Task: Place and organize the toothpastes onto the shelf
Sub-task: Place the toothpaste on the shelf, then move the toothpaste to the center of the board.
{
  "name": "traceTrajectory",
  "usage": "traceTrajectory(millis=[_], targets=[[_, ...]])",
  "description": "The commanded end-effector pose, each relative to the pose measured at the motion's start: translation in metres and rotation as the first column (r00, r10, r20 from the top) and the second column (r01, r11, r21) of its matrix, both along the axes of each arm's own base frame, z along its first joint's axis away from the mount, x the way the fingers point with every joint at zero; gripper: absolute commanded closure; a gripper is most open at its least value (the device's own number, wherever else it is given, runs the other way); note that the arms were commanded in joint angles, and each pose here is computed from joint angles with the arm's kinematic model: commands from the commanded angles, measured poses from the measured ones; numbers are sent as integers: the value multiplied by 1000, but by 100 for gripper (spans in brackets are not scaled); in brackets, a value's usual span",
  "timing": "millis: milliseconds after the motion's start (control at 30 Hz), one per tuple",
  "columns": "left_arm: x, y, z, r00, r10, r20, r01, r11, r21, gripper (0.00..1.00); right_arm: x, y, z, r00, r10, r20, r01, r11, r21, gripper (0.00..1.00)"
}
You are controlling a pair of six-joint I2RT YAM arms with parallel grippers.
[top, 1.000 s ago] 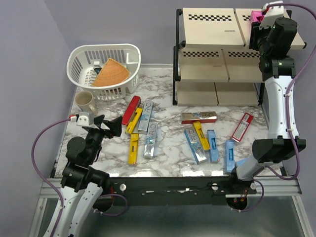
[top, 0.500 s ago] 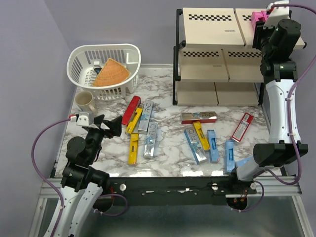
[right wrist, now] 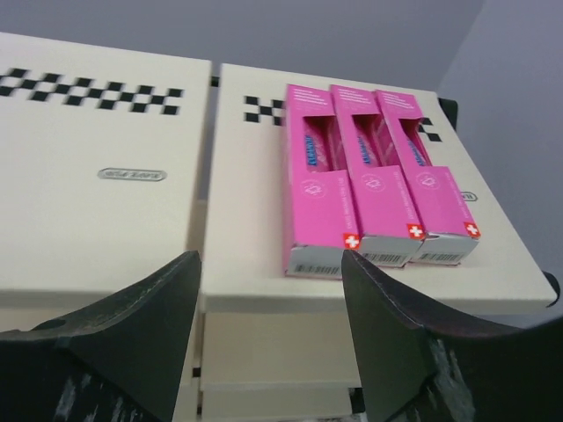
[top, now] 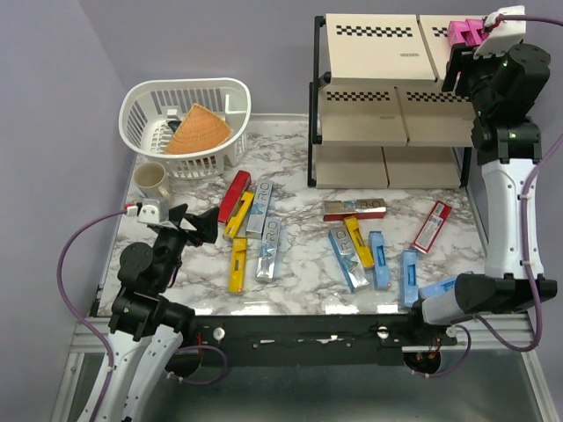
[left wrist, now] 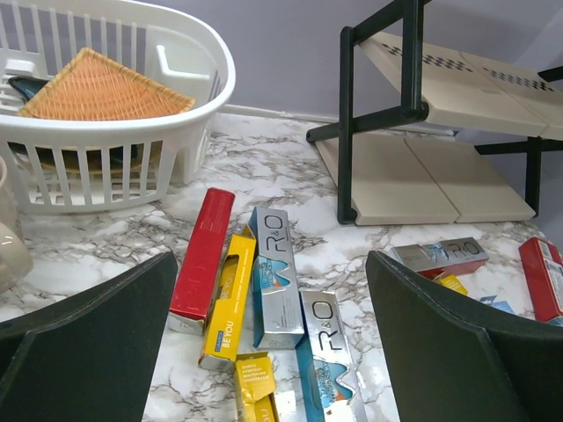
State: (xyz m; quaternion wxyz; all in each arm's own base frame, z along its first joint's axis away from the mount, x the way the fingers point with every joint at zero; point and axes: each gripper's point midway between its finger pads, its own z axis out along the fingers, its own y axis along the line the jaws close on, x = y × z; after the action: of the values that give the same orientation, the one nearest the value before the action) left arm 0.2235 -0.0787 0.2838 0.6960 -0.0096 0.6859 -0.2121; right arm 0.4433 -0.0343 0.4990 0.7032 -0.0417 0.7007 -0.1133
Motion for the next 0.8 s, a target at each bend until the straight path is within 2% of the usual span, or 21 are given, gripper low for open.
traceTrajectory(millis=[0,67,100,133,200,300,333,367,400,433,467,533,567,633,667,733,767], targets=[[0,-6,1,999,-36,11,36,999,-9,1,-45,51,4,971,238,32,-240,953,186,21],[0,-6,0,999,-37,10,38,999,-7,1,-60,73,-22,950,313,5,-304,920,246,17],[1,-6,-2,999,-36,4,36,999,-6,1,-66,84,-27,940,340,11,-330,902,279,12],[1,-7,-1,999,-38,4,38,999,-7,1,-72,91,-54,936,350,-31,-325,895,306,10],[2,-8,-4,999,-41,-7,41,999,-6,1,-82,117,-73,917,396,-46,-358,869,342,4],[3,-10,-6,999,-51,-16,51,999,-3,1,-97,152,-132,888,441,-127,-368,849,379,0],[4,-10,-6,999,-50,-19,50,999,-2,1,-100,157,-145,893,427,-141,-341,847,409,0],[4,-10,-7,998,-51,-22,51,999,-2,1,-111,174,-151,874,469,-132,-378,823,425,0],[5,-10,-8,998,-50,-28,50,999,0,1,-114,183,-184,859,484,-169,-373,816,442,0],[5,-9,-8,998,-47,-29,47,999,0,1,-119,190,-195,856,487,-173,-360,802,476,0],[6,-9,-9,998,-45,-34,45,999,1,1,-130,210,-210,824,535,-188,-394,778,490,0],[7,-8,-11,998,-42,-42,42,999,5,1,-140,224,-245,816,529,-234,-359,780,512,0],[8,-8,-13,998,-39,-48,39,999,6,1,-154,246,-257,777,578,-247,-397,756,520,0],[9,-8,-14,998,-39,-54,39,999,7,1,-166,262,-285,761,585,-279,-382,752,537,0],[10,-7,-15,998,-36,-59,36,999,8,1,-183,280,-293,729,620,-289,-408,733,544,0],[12,-8,-17,997,-37,-68,38,999,9,1,-196,300,-313,706,646,-291,-416,710,568,0],[12,-8,-18,997,-39,-73,39,999,8,1,-214,318,-319,660,695,-284,-463,675,575,0]])
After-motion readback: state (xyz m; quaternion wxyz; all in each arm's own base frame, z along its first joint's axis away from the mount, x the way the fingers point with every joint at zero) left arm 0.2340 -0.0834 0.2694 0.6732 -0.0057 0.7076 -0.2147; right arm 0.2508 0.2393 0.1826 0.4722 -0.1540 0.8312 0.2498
